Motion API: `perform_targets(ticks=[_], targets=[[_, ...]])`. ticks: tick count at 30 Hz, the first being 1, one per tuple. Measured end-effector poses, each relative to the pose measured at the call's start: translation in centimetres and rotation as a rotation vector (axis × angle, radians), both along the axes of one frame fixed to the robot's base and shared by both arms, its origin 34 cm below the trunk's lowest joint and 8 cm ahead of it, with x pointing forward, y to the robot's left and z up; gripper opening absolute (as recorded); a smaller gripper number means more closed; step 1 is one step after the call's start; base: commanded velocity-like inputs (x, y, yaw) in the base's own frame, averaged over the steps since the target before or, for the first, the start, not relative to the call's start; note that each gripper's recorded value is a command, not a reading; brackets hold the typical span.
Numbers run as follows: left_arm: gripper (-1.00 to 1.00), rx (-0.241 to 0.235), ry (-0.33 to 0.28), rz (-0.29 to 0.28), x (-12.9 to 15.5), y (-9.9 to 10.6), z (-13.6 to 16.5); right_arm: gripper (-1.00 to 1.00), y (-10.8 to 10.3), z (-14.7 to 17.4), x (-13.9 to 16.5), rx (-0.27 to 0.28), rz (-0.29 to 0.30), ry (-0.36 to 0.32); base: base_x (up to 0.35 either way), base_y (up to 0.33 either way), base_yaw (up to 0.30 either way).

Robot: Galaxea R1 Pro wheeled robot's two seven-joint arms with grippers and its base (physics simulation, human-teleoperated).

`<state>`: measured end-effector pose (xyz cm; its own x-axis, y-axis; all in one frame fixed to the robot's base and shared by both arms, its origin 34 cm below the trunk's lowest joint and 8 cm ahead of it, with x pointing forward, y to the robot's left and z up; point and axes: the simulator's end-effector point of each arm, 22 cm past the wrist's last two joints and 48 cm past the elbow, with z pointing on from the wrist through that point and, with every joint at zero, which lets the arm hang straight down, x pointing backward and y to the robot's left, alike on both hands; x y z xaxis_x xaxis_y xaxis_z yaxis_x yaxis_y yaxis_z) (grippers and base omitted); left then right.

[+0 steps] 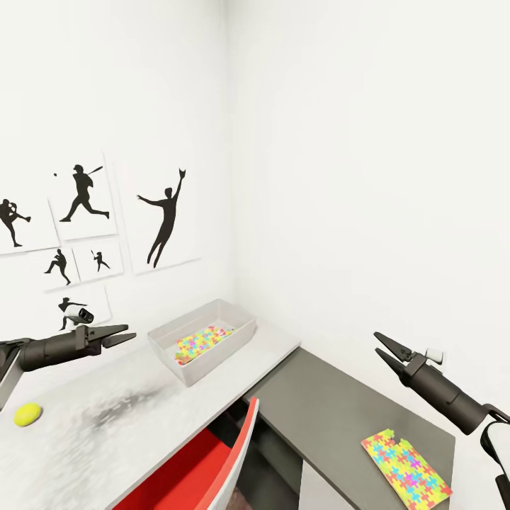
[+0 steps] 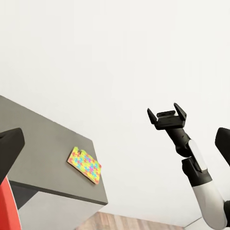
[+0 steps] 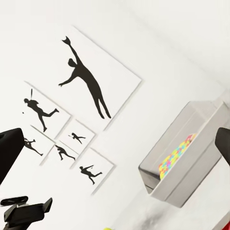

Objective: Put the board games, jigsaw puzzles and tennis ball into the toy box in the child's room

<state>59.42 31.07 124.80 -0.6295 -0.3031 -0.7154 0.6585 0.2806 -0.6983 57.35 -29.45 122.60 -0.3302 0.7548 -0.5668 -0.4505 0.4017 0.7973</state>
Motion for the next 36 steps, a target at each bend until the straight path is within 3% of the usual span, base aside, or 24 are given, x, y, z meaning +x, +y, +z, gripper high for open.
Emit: perform_targets(ticks=[12, 36], targets=[[1.0, 0.0, 0.0, 0.0, 0.0, 0.0, 0.0, 1.0, 0.1, 0.0, 0.0, 0.003, 0.0, 0.001, 0.0, 0.0, -0.021], [1.0, -0.015, 0.018, 0.018, 0.9, 0.7, -0.9, 1.0, -0.5, -3.2, 1.1, 0.019, -0.006, 0.074, 0.0, 0.0, -0.154]])
